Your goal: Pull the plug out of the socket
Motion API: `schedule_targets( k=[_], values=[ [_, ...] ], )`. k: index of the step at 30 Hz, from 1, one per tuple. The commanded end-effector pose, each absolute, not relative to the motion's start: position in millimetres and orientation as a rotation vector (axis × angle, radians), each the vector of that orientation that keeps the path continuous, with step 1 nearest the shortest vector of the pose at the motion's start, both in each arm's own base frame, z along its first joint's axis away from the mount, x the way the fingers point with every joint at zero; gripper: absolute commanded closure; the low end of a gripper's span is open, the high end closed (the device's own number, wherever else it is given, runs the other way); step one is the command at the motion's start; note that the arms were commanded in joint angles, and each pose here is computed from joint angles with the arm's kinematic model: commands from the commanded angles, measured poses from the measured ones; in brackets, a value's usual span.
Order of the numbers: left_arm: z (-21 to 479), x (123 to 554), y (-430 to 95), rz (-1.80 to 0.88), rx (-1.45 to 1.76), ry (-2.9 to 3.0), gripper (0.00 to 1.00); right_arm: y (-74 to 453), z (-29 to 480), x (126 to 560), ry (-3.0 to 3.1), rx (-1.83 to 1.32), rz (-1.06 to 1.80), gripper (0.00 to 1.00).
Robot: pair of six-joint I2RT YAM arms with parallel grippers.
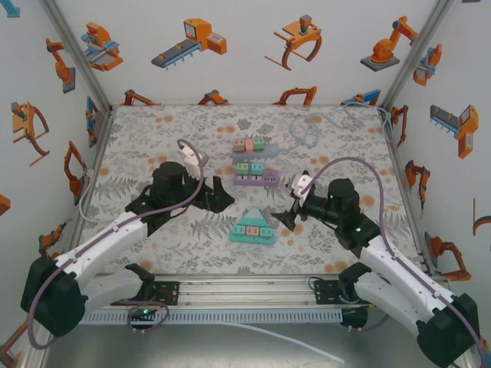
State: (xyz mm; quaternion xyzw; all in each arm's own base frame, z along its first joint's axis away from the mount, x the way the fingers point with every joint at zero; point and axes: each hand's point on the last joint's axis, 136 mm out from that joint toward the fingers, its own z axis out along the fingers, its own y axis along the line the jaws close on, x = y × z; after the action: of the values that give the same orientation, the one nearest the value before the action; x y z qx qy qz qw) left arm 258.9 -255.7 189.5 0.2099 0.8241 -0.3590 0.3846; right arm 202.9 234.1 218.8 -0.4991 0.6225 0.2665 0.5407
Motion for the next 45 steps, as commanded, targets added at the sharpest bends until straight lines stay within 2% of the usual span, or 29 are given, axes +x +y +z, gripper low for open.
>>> schedule_targets(
  k=[1,5,12,20,24,29,39,45],
  values=[
    [184,237,-285,-1.094,0.679,2.145,0.0,244,206,172,1.432,-1.402,0.657,0.1],
    [164,239,-300,-1.046,0.716,2.216,0.03,247,178,166,1.513,-1.491,0.616,0.12],
    [125,257,-316,-0.874,0.794,2.299,0.08,263,146,159,1.515,-1.635,0.613,0.22],
    [95,241,-342,-0.859,0.948,2.343,0.2,280,122,156,1.508,-1.716,0.655,0.44],
    [81,235,-338,-0.833,0.949,2.389,0.27,282,111,154,1.52,-1.752,0.655,0.5],
    [66,233,-330,-0.785,0.92,2.46,0.37,285,110,158,1.504,-1.749,0.635,0.64],
    [33,234,-297,-0.573,0.805,2.61,0.52,294,117,167,1.453,-1.754,0.611,0.71],
    [1,233,-267,-0.33,0.756,2.748,0.54,300,132,169,1.385,-1.71,0.625,0.75]
  ],
)
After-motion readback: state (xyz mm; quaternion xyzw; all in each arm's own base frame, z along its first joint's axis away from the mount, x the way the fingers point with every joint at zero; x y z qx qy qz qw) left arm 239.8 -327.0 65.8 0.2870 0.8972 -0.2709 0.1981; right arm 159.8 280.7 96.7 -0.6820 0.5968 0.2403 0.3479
